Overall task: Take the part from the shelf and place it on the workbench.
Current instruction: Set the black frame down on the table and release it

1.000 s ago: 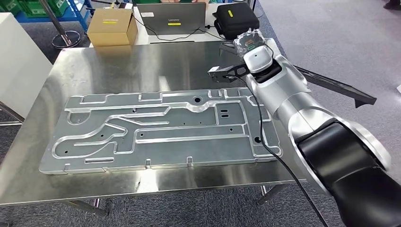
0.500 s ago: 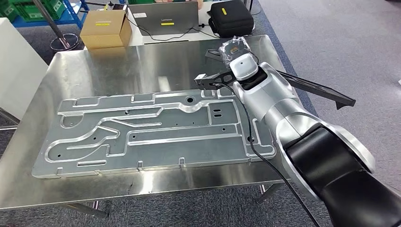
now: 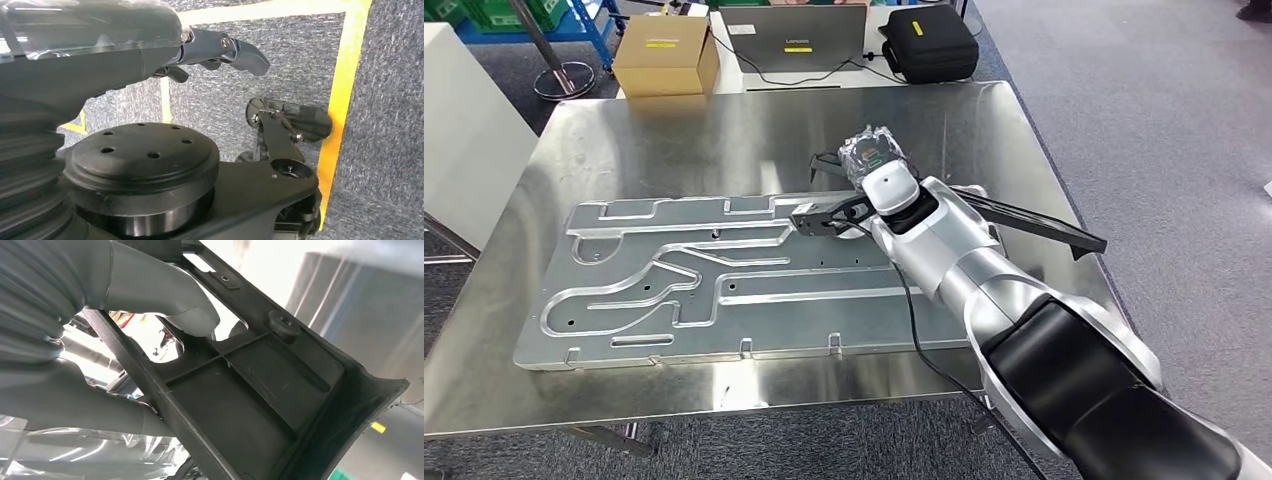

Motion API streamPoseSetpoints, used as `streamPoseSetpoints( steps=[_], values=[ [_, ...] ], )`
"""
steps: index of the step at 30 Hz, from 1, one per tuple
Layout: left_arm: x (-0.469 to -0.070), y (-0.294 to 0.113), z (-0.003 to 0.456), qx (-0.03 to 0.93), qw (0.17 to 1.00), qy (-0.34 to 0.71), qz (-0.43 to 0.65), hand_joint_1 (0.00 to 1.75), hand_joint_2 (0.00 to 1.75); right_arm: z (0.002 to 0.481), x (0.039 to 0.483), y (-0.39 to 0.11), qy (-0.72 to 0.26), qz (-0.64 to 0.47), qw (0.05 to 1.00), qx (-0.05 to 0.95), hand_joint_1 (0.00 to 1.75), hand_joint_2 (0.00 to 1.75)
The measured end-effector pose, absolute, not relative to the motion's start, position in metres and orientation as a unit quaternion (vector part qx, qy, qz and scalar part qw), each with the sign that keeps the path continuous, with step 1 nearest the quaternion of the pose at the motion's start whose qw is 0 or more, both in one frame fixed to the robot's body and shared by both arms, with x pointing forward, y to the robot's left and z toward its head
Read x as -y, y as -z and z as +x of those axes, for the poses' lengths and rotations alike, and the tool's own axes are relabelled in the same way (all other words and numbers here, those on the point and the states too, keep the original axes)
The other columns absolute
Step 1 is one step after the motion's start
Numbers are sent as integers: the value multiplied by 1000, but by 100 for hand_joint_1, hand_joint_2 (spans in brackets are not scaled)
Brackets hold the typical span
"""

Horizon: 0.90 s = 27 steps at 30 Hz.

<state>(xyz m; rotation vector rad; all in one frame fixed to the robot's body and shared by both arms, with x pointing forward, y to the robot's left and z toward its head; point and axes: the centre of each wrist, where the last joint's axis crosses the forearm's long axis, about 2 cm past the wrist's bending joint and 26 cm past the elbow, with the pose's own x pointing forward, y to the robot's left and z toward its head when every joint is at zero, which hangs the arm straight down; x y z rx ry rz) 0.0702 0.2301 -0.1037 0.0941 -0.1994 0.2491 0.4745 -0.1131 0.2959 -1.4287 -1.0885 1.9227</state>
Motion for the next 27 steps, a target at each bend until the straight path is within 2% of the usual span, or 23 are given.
streamPoseSetpoints(
  steps=[8, 26, 27],
  values=[
    [-223, 103, 67, 96, 987, -125, 41, 0, 175, 463, 92, -285, -719, -507, 247, 406, 175, 175],
    [-214, 103, 61, 80, 986, -134, 58, 0, 175, 451, 82, -260, -739, -476, 259, 400, 175, 175],
    [-214, 103, 61, 77, 986, -134, 59, 0, 175, 450, 82, -257, -741, -473, 262, 399, 175, 131]
  ],
)
